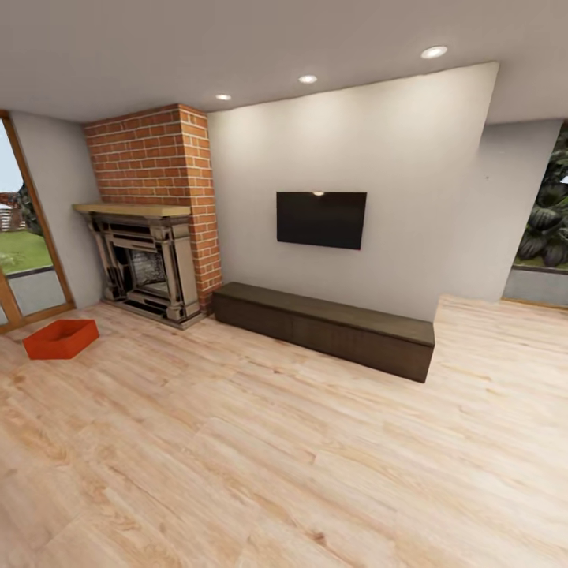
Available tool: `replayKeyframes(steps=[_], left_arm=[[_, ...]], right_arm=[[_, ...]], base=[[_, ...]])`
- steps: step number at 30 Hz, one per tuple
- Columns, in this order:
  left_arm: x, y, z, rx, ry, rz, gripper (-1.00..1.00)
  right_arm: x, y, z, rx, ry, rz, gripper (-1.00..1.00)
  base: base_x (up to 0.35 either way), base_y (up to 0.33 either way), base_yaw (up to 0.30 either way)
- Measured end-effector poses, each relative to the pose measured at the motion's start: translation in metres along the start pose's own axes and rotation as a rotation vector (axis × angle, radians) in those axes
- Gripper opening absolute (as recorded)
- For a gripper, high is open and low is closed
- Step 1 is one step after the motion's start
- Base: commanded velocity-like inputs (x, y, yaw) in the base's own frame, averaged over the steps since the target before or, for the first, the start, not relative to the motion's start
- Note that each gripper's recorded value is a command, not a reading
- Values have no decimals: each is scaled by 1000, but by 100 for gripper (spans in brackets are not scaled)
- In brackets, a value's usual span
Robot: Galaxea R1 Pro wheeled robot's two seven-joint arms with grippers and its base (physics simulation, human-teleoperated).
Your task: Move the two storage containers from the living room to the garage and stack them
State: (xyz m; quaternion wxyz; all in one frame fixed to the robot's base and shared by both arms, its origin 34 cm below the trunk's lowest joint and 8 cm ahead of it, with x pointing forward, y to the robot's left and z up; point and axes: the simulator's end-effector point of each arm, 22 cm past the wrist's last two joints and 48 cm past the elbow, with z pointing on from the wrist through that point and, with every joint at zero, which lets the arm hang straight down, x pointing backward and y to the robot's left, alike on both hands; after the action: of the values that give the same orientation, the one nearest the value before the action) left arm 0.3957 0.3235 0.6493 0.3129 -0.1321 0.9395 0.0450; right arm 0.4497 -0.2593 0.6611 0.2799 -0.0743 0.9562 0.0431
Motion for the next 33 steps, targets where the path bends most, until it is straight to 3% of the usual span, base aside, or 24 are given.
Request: replayKeyframes(steps=[9, 33], left_arm=[[0, 0, 0, 0, 0, 0, 100], [-1, 1, 0, -1, -1, 0, 100]], right_arm=[[0, 0, 0, 0, 0, 0, 100], [0, 0, 0, 0, 0, 0, 100]], base=[[327, 0, 33], [327, 0, 259]])
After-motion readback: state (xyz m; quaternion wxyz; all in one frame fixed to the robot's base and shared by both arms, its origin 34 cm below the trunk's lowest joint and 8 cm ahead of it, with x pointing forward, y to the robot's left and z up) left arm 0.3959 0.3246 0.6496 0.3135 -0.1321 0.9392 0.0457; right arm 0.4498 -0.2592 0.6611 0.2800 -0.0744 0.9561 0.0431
